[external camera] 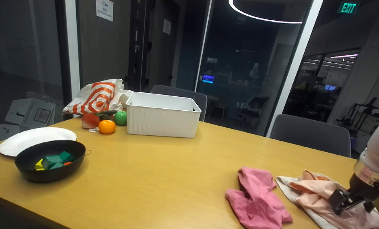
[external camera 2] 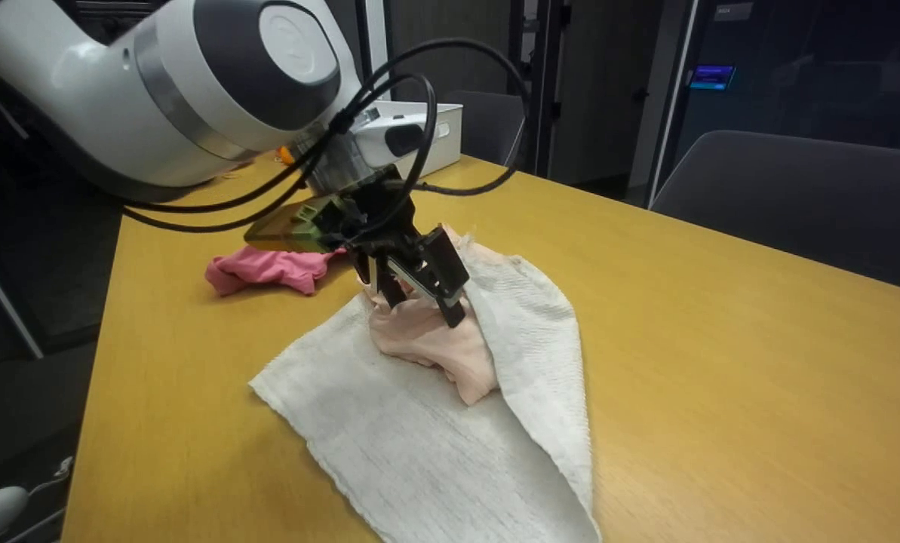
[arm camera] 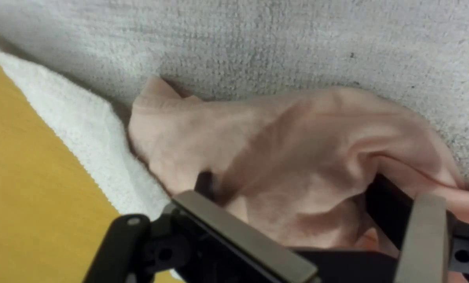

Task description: Unfold the white towel, remove the two shirts from the towel and put them on the table

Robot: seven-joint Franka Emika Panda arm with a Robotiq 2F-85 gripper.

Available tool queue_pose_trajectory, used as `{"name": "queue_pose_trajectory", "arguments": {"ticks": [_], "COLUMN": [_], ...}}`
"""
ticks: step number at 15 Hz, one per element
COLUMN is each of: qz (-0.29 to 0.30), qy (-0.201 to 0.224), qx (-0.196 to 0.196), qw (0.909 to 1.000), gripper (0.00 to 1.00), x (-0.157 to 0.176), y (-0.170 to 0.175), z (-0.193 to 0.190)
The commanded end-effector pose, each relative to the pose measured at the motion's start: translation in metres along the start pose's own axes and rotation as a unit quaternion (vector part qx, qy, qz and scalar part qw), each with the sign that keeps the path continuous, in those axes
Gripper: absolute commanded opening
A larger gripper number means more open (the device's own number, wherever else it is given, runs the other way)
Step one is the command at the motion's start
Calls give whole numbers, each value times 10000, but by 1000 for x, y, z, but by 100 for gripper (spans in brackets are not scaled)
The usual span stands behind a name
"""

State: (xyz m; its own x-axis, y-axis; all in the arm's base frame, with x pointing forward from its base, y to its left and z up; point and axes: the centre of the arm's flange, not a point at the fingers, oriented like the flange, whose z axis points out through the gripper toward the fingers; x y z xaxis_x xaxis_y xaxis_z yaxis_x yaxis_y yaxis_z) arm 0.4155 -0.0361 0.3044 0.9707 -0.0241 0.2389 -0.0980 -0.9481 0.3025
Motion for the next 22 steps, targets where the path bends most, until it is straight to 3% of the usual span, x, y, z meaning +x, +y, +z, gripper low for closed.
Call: {"name": "queue_pose_trajectory", "arguments": {"ticks": [1, 3, 4, 5, 13, 18, 22], "qz": [533, 824, 909, 979, 1261, 1324, 1526], "qy": [-229, -269, -232, -224, -90, 222, 654], "qx": [435, 597, 682, 761, 1018, 839, 839], "qw": [9974, 9944, 9932, 9920, 9867, 9874, 9825], "gripper": [100, 100, 75, 74, 13, 12, 13], "x": [14, 15, 14, 14, 19, 19, 21], "y": [11, 18, 22, 24, 34, 51, 72], "z": [20, 27, 28, 29, 16, -19, -49]}}
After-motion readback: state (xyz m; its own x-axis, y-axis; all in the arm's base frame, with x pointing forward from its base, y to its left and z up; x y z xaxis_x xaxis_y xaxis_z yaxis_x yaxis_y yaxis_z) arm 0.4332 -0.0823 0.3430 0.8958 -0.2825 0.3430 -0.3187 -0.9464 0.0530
